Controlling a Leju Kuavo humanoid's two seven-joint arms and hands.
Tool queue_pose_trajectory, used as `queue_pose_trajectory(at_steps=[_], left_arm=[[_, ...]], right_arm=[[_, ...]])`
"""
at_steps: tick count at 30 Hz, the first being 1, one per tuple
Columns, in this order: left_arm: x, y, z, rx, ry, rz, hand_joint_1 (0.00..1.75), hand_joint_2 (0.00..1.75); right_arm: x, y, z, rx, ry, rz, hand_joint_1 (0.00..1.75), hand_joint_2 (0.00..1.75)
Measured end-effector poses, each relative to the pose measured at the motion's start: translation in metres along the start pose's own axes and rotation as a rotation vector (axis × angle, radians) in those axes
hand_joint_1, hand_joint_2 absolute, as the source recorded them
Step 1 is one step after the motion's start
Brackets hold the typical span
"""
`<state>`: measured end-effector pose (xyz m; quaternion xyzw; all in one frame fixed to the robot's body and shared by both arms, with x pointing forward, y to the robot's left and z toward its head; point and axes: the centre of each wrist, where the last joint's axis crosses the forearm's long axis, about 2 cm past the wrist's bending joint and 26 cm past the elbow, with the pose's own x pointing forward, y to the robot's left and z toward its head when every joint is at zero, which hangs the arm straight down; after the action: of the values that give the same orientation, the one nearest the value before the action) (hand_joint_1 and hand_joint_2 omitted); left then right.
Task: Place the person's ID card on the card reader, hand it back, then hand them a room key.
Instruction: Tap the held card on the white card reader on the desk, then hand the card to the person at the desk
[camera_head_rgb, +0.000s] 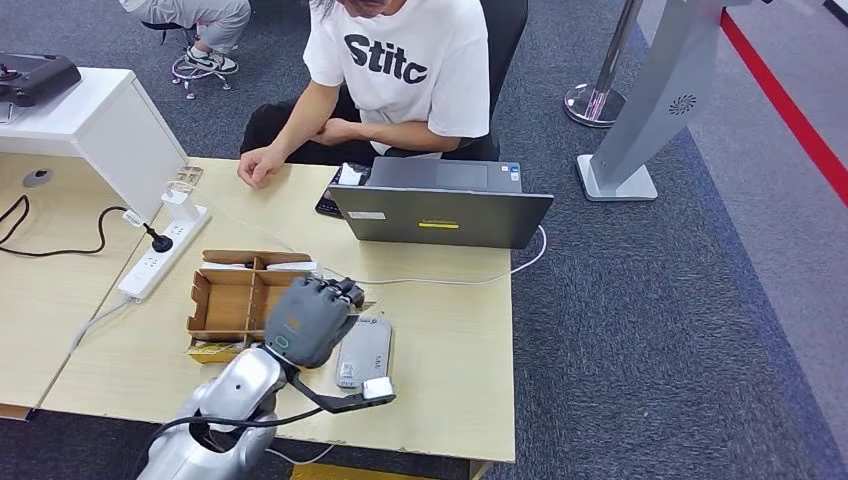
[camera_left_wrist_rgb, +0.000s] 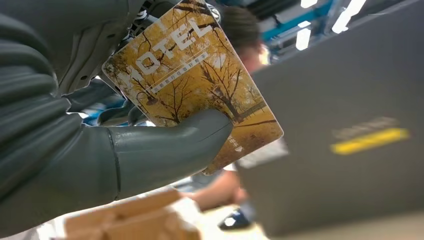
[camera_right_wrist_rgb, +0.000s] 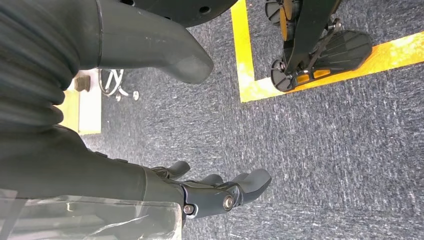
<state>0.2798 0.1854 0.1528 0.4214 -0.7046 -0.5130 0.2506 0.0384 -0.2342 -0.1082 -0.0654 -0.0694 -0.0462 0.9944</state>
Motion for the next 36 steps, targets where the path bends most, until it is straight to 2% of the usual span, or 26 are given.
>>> queue_pose_trajectory(at_steps=[4, 8, 14, 24, 27, 31, 36], left_arm=[[0.024, -0.013, -0.003, -0.071, -0.040, 0.038, 1.75, 1.75], [0.031, -0.026, -0.002, -0.166, -0.048, 0.046, 1.75, 1.75], [0.032, -0.050, 0.009, -0.320, -0.017, 0.032, 1.75, 1.75], [0.027, -0.058, 0.009, -0.378, 0.017, 0.002, 1.75, 1.75], [0.025, -0.060, 0.009, -0.363, 0.025, -0.013, 1.75, 1.75], [0.024, -0.058, 0.008, -0.269, 0.048, -0.038, 1.75, 1.75], [0.007, -0.035, -0.007, -0.097, 0.120, -0.027, 1.75, 1.75]], right_arm=[[0.000, 0.001, 0.000, 0.002, -0.006, 0.006, 0.00, 1.75], [0.000, 0.001, 0.000, 0.002, -0.003, 0.009, 0.00, 1.75], [0.000, 0.001, 0.000, 0.002, 0.005, 0.017, 0.00, 1.75], [-0.001, 0.000, 0.000, 0.003, 0.005, 0.019, 0.00, 1.75], [-0.001, 0.000, 0.000, 0.002, 0.005, 0.010, 0.00, 1.75], [-0.002, -0.001, 0.000, -0.002, 0.000, -0.002, 0.00, 1.75], [-0.003, -0.001, 0.000, -0.006, -0.005, -0.008, 0.00, 1.75]])
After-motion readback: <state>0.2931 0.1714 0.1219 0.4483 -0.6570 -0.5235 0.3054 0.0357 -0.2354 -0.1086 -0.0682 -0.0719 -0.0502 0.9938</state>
